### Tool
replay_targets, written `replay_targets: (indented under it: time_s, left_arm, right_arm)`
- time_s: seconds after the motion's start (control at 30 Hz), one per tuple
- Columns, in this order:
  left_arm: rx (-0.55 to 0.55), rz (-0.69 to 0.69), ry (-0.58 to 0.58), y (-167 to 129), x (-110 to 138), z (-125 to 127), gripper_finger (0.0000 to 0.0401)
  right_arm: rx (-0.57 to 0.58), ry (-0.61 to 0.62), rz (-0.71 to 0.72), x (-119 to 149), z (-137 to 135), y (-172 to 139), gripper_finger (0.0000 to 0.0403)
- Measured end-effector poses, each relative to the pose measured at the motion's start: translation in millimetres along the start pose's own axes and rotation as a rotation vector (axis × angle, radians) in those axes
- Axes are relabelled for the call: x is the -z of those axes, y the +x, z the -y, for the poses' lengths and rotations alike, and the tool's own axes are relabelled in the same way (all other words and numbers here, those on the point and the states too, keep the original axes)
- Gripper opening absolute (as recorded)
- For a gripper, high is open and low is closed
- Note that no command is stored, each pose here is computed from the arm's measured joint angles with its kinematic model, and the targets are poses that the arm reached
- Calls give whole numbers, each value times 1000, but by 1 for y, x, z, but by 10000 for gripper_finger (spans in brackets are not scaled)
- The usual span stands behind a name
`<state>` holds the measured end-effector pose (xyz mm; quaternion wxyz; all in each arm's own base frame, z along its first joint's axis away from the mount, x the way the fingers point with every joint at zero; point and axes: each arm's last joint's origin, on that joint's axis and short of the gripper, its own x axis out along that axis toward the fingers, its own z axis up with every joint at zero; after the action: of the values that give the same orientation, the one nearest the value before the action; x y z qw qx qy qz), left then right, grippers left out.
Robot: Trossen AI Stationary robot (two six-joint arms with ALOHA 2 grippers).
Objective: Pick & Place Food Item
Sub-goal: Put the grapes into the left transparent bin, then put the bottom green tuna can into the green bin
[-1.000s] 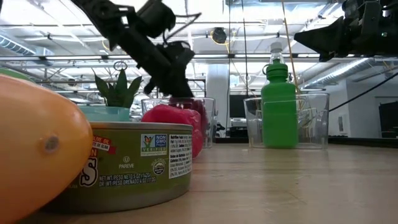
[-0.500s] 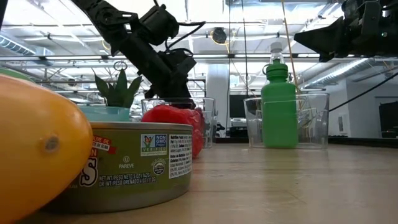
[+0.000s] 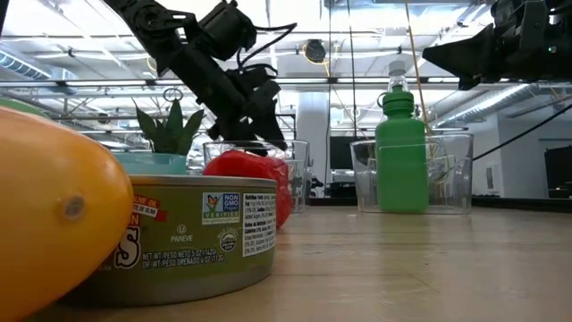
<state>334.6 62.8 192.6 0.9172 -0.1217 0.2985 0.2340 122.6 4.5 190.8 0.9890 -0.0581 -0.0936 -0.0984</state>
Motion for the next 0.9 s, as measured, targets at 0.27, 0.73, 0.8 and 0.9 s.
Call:
replay_targets:
  time_s: [0.27, 0.73, 0.8, 0.9]
  left_arm:
    - [106, 212, 109, -72, -35, 14, 353]
    - [171, 535, 228, -273, 12, 43, 119]
    - [113, 569, 238, -281, 25, 35, 75]
    - [86, 621, 176, -278, 38, 16, 56]
  right_arm:
    - [-3, -8, -18, 2, 0, 0, 0]
    - [0, -3, 3, 0, 0, 0, 0]
    - [2, 0, 12, -1, 0, 0, 0]
    - [4, 3, 22, -2, 0, 0, 0]
